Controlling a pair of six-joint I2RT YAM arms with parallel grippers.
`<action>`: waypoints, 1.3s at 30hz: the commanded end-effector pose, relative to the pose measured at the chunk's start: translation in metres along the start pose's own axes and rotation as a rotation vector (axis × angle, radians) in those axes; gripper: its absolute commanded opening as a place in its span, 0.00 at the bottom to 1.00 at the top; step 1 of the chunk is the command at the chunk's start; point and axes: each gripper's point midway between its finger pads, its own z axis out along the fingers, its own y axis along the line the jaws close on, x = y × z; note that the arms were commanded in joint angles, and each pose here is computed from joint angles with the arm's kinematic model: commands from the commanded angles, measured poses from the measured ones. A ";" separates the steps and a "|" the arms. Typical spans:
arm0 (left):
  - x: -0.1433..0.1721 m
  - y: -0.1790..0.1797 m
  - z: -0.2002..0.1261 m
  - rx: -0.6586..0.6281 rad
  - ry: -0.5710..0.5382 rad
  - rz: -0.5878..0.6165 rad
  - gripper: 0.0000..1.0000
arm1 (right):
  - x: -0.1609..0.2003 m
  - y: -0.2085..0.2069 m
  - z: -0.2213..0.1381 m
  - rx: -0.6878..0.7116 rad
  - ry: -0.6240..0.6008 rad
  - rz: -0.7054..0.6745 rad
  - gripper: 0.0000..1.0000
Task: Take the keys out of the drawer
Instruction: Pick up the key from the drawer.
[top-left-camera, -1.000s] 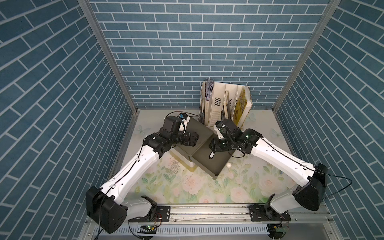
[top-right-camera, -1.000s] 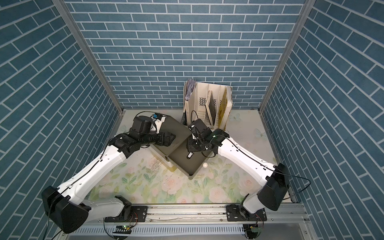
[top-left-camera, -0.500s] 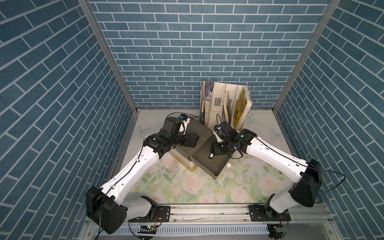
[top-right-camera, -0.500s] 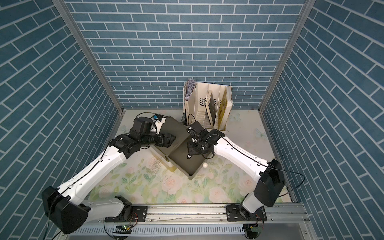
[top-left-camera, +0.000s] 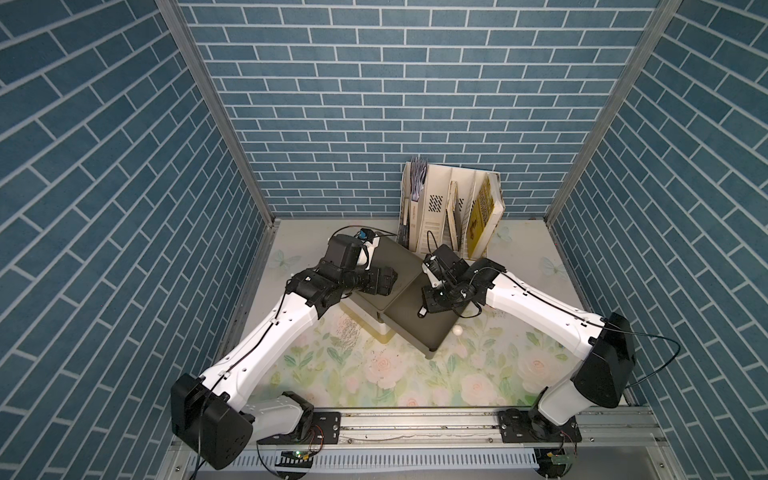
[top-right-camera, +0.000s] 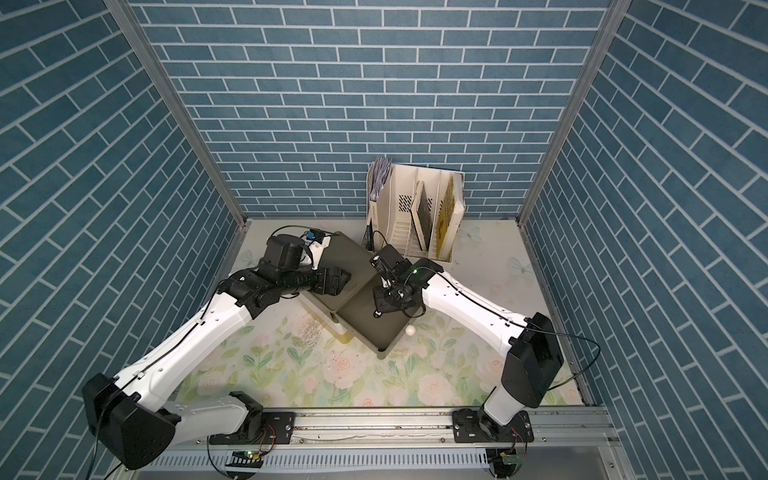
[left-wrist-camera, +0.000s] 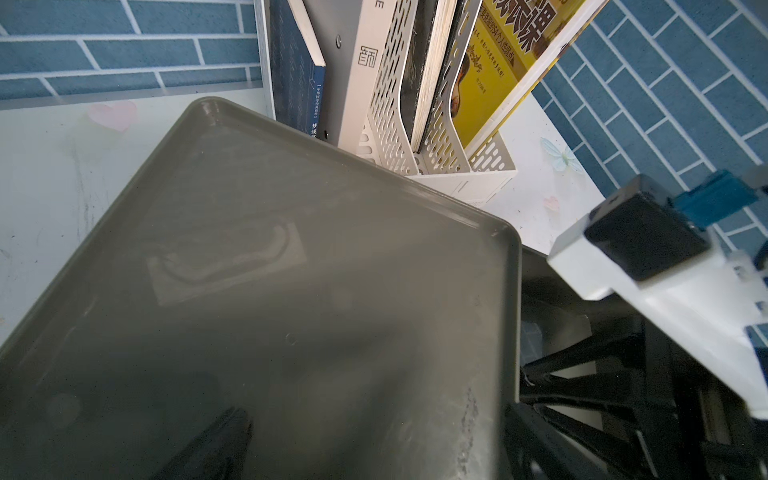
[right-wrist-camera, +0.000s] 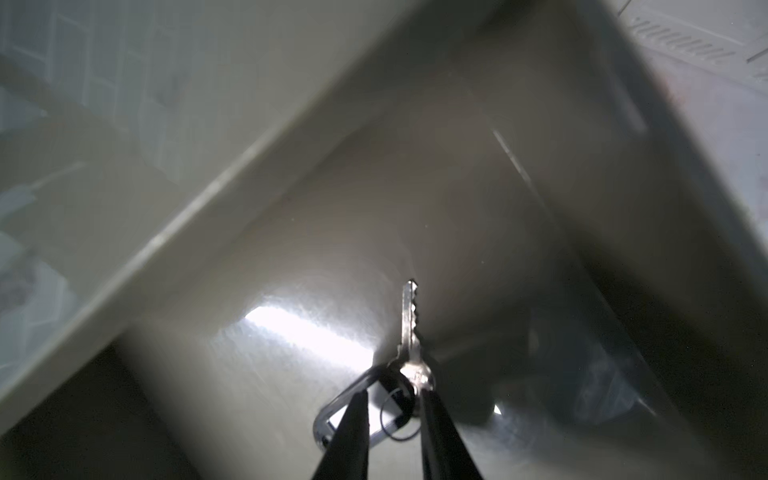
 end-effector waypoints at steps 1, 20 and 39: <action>0.000 0.003 -0.005 -0.007 -0.017 0.003 1.00 | 0.006 -0.006 0.006 0.038 0.043 -0.038 0.24; -0.003 0.004 -0.003 0.005 -0.019 -0.011 1.00 | -0.011 -0.008 -0.010 0.074 -0.016 -0.061 0.00; -0.007 -0.004 -0.007 0.042 -0.034 -0.006 1.00 | -0.040 0.010 -0.073 -0.056 -0.230 0.006 0.00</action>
